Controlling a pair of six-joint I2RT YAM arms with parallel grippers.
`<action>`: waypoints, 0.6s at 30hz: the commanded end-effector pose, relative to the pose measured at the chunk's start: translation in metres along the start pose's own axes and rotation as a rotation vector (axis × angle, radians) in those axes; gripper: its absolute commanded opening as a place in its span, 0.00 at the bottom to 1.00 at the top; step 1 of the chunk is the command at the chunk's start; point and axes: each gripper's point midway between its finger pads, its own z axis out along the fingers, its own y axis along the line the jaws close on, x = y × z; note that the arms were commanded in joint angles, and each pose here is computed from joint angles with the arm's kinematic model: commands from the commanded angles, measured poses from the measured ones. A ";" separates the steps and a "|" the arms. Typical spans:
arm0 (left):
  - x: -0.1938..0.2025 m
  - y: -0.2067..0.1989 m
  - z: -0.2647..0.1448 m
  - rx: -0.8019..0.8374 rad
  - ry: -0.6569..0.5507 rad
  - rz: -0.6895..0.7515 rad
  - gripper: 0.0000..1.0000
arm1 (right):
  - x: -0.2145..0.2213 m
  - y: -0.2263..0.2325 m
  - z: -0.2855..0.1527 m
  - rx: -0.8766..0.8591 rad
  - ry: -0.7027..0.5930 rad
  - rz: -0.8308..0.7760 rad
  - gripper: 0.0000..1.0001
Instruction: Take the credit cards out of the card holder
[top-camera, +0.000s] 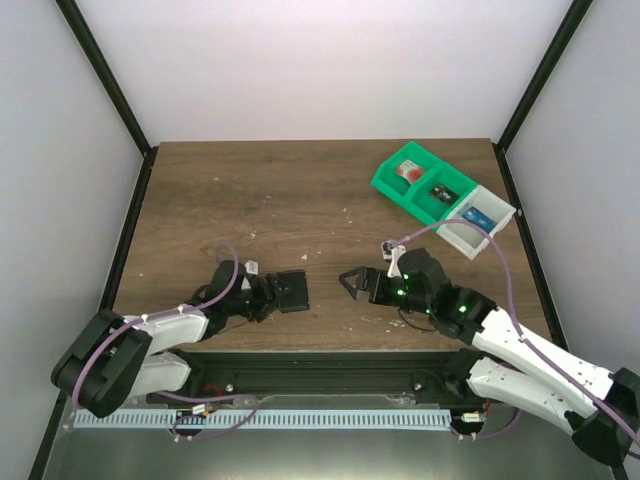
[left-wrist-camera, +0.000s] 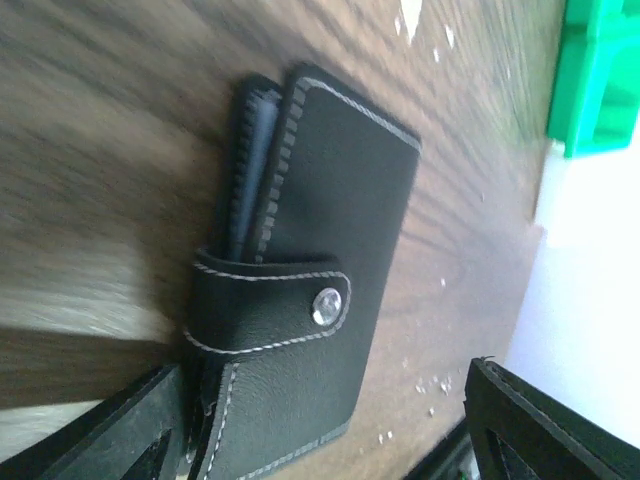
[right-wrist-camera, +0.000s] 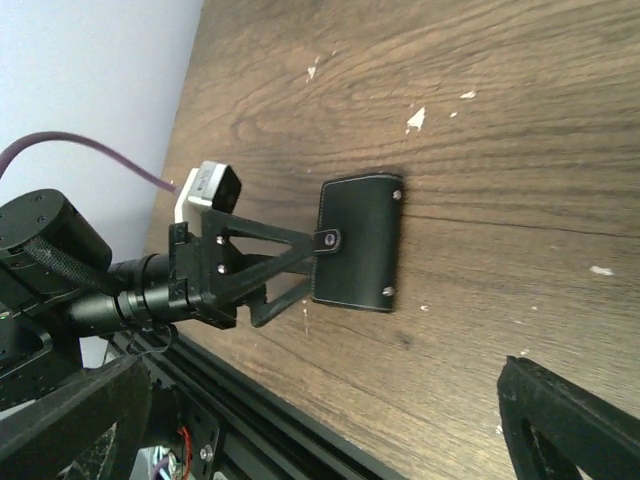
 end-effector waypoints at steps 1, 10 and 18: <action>0.023 -0.016 0.008 0.056 0.091 0.000 0.77 | 0.006 0.020 0.016 -0.107 0.044 0.026 0.94; 0.016 0.000 0.000 0.042 0.081 -0.014 0.64 | 0.005 0.019 0.073 -0.087 0.093 -0.009 0.55; 0.014 0.014 -0.002 0.028 0.089 0.033 0.55 | 0.017 -0.001 0.124 -0.036 0.154 -0.078 0.37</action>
